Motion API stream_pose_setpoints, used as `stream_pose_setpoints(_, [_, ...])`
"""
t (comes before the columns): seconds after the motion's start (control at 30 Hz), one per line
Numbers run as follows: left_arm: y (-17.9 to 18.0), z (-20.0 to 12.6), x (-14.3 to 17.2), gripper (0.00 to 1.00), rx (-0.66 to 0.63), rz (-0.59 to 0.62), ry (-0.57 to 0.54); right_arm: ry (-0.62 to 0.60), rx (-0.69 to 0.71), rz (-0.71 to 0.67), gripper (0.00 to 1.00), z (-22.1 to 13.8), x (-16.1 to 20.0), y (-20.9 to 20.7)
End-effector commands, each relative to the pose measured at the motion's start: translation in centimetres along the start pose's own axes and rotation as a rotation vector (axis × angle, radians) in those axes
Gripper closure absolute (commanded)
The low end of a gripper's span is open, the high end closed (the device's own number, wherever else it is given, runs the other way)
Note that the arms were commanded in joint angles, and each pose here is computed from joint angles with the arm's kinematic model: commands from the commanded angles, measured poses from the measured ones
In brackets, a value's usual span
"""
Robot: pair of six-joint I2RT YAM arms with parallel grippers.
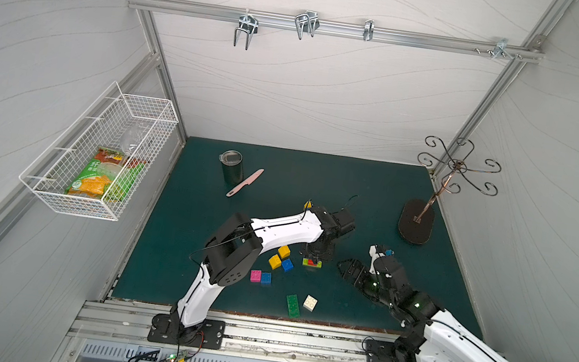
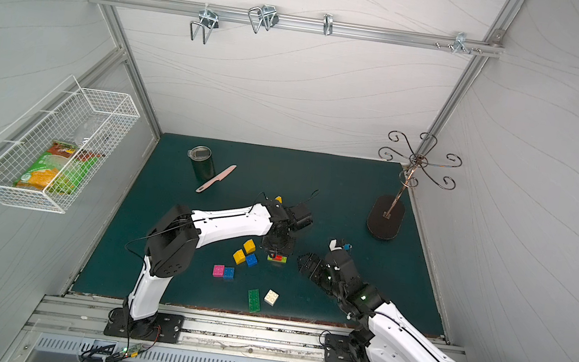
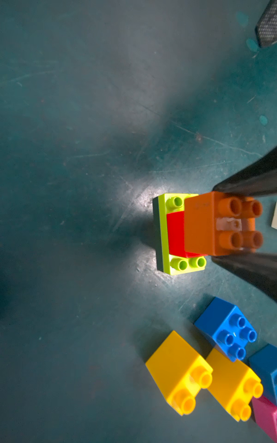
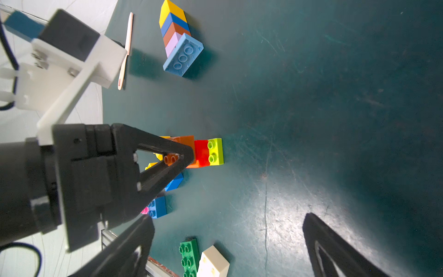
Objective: Assemble the number 1 with lego
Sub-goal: Assemble the lego brick with the lego brick.
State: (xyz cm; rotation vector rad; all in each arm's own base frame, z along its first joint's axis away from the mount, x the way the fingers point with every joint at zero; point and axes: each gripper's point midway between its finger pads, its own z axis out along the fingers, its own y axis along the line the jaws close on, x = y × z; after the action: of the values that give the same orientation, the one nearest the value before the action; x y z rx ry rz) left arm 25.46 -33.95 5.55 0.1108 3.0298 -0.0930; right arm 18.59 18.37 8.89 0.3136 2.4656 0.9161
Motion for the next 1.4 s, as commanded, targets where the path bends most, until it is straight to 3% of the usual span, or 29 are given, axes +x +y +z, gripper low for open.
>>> stream_pose_setpoints(0.0, [0.7, 0.4, 0.3, 0.92, -0.024, -0.009, 0.019, -0.003, -0.014, 0.002, 0.01, 0.1, -0.2, 0.3])
stream_pose_setpoints(0.9, [1.9, 1.2, 1.4, 0.92, -0.036, -0.04, 0.028, 0.005, -0.016, 0.0, 0.01, 0.3, -0.1, 0.3])
stream_pose_setpoints(1.37, [2.4, 4.6, 1.3, 0.93, -0.093, -0.046, 0.089, 0.008, -0.015, 0.003, 0.01, 0.3, -0.1, 0.2])
